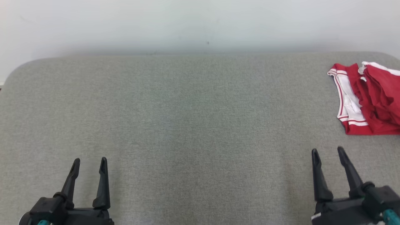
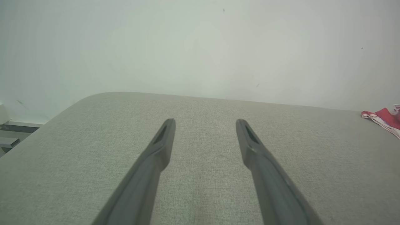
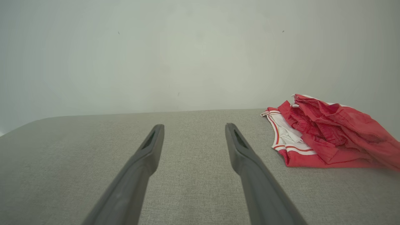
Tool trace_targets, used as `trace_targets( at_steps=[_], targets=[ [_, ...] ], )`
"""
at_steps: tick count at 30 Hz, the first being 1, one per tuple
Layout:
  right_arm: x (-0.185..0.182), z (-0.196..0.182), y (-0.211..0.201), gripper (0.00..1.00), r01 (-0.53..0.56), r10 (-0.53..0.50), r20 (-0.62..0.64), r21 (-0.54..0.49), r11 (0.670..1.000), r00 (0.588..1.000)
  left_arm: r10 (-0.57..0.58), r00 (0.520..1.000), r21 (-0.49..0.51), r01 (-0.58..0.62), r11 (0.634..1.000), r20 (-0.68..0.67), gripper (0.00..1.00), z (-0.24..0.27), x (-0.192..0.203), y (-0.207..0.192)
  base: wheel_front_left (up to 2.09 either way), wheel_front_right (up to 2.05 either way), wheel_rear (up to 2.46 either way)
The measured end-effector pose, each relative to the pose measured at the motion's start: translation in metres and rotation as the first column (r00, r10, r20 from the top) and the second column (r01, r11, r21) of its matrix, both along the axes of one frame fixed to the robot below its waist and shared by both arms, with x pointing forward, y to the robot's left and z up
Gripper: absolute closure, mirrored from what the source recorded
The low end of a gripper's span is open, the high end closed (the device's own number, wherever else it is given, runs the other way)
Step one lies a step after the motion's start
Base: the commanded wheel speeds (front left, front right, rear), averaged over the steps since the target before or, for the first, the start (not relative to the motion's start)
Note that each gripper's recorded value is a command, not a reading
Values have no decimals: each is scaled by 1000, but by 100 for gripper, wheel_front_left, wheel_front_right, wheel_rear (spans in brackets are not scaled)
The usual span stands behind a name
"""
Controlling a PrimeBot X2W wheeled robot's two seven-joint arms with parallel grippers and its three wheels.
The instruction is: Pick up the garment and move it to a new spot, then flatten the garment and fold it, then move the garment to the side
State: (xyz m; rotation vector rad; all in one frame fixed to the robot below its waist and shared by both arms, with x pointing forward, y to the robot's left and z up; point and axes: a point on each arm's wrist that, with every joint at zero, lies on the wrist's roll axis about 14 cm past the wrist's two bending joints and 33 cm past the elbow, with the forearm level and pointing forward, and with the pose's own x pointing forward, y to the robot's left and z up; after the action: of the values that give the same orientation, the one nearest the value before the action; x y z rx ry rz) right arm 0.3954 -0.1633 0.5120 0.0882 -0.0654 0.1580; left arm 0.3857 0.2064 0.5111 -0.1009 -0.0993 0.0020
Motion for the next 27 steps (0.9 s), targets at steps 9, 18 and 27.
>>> trace_targets(
  at_steps=[9, 18, 27],
  targets=[
    [-24, -5, 19, 0, -25, 26, -16, 35, 999, 1000, 20, 1000, 1, -20, 1000, 8, 0, 3, -17, 8, 0, 0, 0],
    [-35, -4, 18, 0, -20, 21, -19, 34, 999, 1000, -1, 1000, -2, 1, 1000, 25, 0, 9, -26, 0, 0, 0, 0],
    [-38, -8, 16, 0, -13, 14, -26, 38, 999, 1000, 3, 1000, -8, -2, 1000, 24, 0, 8, -30, 1, 0, 0, 0]
  ],
)
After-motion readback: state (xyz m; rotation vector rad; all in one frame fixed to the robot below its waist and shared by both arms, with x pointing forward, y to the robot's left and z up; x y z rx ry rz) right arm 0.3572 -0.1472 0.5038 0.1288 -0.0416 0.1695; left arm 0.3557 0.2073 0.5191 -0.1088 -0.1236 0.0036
